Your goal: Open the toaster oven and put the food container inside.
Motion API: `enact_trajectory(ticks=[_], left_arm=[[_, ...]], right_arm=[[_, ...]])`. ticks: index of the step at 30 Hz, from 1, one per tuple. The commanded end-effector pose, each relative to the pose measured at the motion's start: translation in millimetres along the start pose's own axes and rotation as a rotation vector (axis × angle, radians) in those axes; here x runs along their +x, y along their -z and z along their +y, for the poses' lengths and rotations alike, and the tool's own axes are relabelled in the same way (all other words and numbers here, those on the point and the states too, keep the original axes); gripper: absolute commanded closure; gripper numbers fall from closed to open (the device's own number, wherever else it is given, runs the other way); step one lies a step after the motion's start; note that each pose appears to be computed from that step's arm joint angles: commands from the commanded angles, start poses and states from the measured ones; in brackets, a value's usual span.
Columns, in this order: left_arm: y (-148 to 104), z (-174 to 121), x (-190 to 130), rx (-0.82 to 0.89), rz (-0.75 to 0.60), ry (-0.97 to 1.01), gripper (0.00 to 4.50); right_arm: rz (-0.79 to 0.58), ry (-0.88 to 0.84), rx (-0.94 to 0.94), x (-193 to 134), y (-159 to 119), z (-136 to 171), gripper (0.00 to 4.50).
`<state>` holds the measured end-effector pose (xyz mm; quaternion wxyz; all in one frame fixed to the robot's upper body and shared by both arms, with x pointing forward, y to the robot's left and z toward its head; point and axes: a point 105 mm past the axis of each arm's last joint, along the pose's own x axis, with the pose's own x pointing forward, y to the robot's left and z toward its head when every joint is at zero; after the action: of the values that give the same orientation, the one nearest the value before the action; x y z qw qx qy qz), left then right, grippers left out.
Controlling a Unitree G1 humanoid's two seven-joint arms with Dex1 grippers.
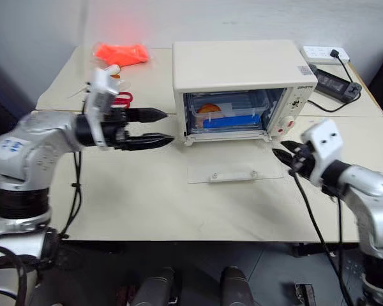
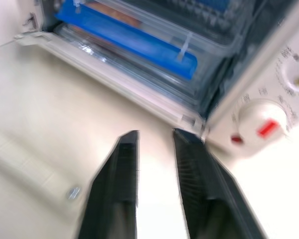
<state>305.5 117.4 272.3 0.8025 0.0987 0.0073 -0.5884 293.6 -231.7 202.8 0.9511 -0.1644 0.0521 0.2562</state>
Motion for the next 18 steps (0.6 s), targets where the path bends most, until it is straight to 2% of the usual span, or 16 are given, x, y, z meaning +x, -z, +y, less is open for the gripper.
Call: enact_trajectory(ticks=[1,6,11,14,18], left_arm=[[-7.6,-9.2,-20.1,0.015,0.007,0.037,0.0],[-9.3,-6.9,-31.8,0.027,0.027,0.022,0.0],[-13.9,1.9,-33.7,0.064,0.031,-0.03,0.0],[-15.3,-0.6,-33.0,0.078,0.035,-0.01,0.0],[-16.5,-2.3,-32.4,0.087,0.048,0.004,0.0]], right_arm=[[-0.016,0.032,0.005,-27.5,-12.4,0.7,1.94],[0.03,0.033,0.067,-45.0,2.1,16.7,0.08],[0.084,0.065,0.132,-47.6,30.5,37.7,0.01],[0.078,0.107,0.182,-45.9,42.5,41.4,0.66],[0.081,0.115,0.22,-32.2,61.8,49.5,1.95]])
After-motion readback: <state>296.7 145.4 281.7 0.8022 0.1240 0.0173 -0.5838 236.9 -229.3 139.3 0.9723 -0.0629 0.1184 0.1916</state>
